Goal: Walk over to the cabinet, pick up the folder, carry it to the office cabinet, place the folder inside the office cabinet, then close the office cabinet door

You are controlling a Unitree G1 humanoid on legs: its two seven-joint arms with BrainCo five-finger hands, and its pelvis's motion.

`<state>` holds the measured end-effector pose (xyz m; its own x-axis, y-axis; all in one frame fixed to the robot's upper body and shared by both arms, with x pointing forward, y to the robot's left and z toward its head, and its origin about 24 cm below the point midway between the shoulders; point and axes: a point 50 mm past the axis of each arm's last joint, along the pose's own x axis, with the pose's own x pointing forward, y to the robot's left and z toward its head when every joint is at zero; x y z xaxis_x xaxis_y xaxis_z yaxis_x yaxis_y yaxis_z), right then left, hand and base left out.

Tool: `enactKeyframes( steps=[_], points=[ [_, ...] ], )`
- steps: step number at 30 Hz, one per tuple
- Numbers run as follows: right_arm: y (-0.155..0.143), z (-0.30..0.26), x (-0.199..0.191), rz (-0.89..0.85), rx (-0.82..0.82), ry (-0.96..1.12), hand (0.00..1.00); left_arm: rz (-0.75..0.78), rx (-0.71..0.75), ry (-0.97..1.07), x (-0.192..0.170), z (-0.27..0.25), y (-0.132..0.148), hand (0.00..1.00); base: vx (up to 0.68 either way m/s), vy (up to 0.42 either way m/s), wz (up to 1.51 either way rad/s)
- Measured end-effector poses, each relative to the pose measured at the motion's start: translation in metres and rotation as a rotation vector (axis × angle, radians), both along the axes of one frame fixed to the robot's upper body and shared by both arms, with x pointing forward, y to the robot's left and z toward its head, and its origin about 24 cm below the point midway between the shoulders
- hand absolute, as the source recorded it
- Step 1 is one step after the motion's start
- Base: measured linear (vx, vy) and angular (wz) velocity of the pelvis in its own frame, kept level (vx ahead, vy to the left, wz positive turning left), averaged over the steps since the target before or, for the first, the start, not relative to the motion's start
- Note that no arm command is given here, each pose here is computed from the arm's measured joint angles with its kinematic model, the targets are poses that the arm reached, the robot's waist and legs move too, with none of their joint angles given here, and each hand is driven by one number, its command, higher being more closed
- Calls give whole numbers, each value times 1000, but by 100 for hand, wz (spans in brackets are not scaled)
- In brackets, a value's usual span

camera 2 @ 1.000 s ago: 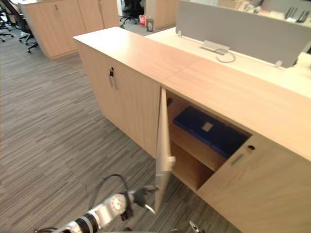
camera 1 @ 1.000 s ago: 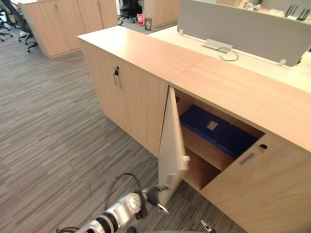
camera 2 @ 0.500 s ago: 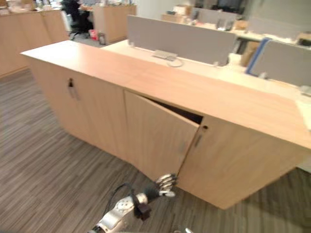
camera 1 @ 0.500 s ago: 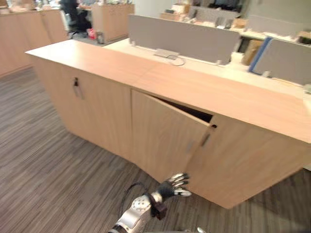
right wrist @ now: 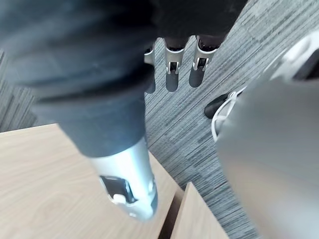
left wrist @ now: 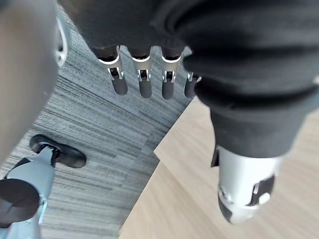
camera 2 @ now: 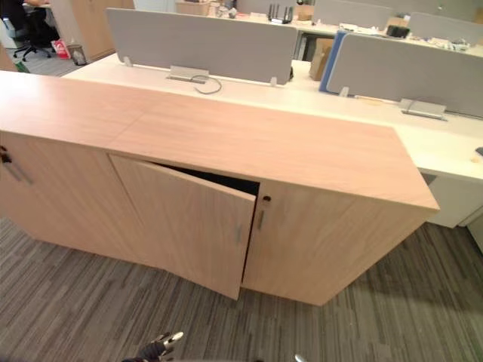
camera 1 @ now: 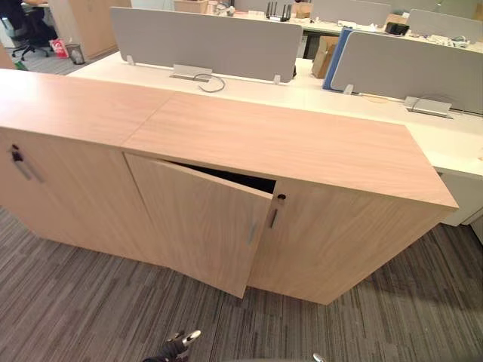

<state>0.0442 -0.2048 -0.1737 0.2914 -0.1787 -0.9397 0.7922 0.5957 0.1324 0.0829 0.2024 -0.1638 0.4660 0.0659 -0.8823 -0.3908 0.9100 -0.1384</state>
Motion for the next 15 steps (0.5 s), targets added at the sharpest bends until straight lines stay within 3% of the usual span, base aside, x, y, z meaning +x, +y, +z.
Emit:
enactKeyframes(
  steps=[4,8,15],
  points=[
    [-2,3,26,-49,-3,-70,0,207,-13,-38,-5,0,-3,0,115,170,-75],
    [-1,3,20,-58,-12,-63,0,355,-2,-21,-26,-1,1,0,62,317,-61],
    [10,0,6,-15,0,-35,0,368,25,-19,-28,-1,5,0,186,95,-3]
  ],
)
